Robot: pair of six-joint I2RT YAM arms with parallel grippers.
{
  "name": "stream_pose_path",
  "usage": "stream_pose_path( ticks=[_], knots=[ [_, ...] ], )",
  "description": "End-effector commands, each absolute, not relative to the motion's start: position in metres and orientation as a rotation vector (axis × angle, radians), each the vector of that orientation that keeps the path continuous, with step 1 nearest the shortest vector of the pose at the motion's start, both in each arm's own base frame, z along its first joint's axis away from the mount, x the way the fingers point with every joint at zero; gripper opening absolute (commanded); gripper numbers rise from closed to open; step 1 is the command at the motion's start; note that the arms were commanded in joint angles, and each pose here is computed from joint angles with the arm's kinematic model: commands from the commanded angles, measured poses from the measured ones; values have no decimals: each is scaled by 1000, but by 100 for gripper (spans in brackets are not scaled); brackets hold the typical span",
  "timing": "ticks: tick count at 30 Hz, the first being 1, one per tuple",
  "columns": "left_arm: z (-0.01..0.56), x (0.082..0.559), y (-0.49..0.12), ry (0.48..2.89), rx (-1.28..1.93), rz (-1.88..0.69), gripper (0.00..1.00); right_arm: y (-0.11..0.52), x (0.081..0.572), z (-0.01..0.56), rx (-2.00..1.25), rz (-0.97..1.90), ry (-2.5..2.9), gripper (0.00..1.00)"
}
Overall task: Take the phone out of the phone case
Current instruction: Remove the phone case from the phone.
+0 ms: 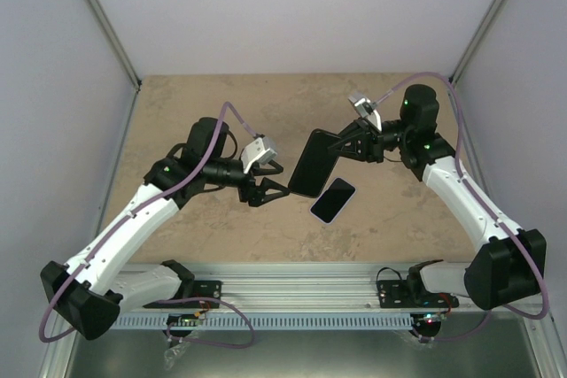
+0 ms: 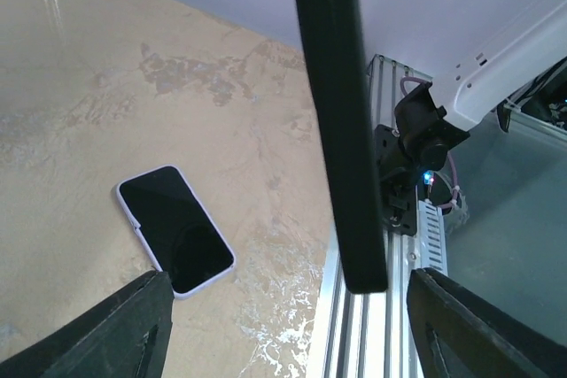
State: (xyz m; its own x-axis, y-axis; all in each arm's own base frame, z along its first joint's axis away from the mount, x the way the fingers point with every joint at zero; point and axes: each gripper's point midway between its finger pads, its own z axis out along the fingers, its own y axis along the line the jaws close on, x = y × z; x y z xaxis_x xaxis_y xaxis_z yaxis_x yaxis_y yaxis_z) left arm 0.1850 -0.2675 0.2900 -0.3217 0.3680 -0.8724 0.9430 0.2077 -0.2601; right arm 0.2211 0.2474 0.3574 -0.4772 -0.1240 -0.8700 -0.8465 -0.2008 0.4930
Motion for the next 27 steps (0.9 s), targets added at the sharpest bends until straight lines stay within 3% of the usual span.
stream_pose_path(
  ticks=[1,27],
  knots=[
    [286,196,-271,1825,1180,-1091,74,246,219,365,-1161,1714,1490,1],
    [265,209,-263,1882,1134,-975,61,244,211,367,-1198,1742,1472,0]
  ],
)
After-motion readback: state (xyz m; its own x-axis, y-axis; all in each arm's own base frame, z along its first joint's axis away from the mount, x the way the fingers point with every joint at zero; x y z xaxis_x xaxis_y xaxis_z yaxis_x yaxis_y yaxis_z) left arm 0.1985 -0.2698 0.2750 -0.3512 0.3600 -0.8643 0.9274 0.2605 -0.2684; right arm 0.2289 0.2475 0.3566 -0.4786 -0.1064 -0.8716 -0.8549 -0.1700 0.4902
